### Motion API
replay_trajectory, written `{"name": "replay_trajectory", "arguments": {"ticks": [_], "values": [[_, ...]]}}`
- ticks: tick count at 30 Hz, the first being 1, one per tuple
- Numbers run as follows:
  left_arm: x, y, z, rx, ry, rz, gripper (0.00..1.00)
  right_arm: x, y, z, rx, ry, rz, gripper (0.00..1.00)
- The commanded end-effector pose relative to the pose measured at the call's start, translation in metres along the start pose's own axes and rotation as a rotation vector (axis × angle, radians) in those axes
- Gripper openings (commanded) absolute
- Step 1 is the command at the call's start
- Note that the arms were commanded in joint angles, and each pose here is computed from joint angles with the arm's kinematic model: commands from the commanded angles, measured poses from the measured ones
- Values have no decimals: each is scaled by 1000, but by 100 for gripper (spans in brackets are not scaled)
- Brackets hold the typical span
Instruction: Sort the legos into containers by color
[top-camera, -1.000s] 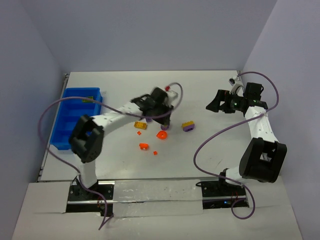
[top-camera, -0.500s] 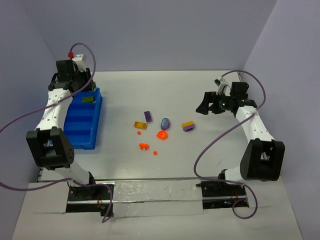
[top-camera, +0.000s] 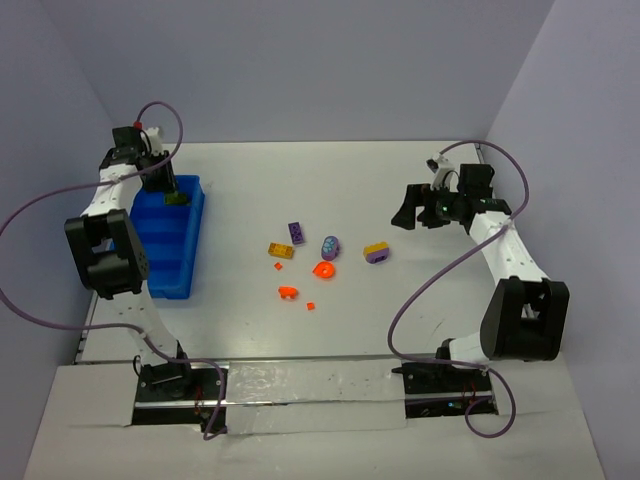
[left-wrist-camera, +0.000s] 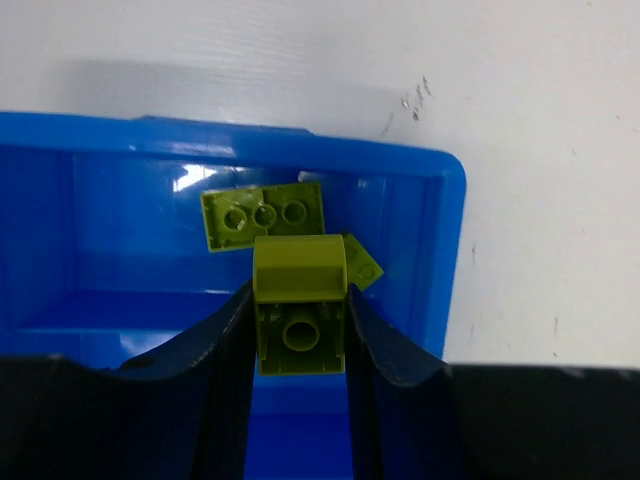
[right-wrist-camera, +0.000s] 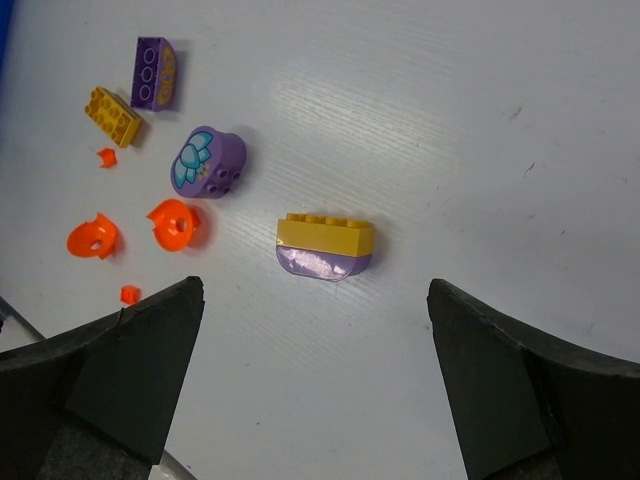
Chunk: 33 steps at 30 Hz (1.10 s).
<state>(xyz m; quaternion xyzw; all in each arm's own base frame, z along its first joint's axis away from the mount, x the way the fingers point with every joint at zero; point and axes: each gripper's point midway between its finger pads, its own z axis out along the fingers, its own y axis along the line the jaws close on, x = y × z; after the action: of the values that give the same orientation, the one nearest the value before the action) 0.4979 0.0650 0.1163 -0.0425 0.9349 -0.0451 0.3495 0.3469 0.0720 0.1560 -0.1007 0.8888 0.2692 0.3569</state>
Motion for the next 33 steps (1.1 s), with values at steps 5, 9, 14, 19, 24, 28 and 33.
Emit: {"name": "replay_trajectory", "arguments": {"ticks": [5,9,14,19,24,28,33], "values": [[-26,14,11,-58,-64,20,38,-5,3,7,22,8,-65,100],[-24,18,18,-73,-45,17,59,-1,3,11,52,27,-73,100],[-35,12,9,-50,-87,26,93,8,14,19,94,72,-115,100],[-60,-18,-30,90,-174,88,96,27,38,28,45,135,-279,100],[-71,-68,-78,344,-253,179,96,29,42,28,13,172,-438,100],[-63,-102,-103,540,-238,220,96,36,42,34,-8,249,-580,99],[-32,-147,-129,806,-190,389,97,50,38,41,-153,330,-887,99]]}}
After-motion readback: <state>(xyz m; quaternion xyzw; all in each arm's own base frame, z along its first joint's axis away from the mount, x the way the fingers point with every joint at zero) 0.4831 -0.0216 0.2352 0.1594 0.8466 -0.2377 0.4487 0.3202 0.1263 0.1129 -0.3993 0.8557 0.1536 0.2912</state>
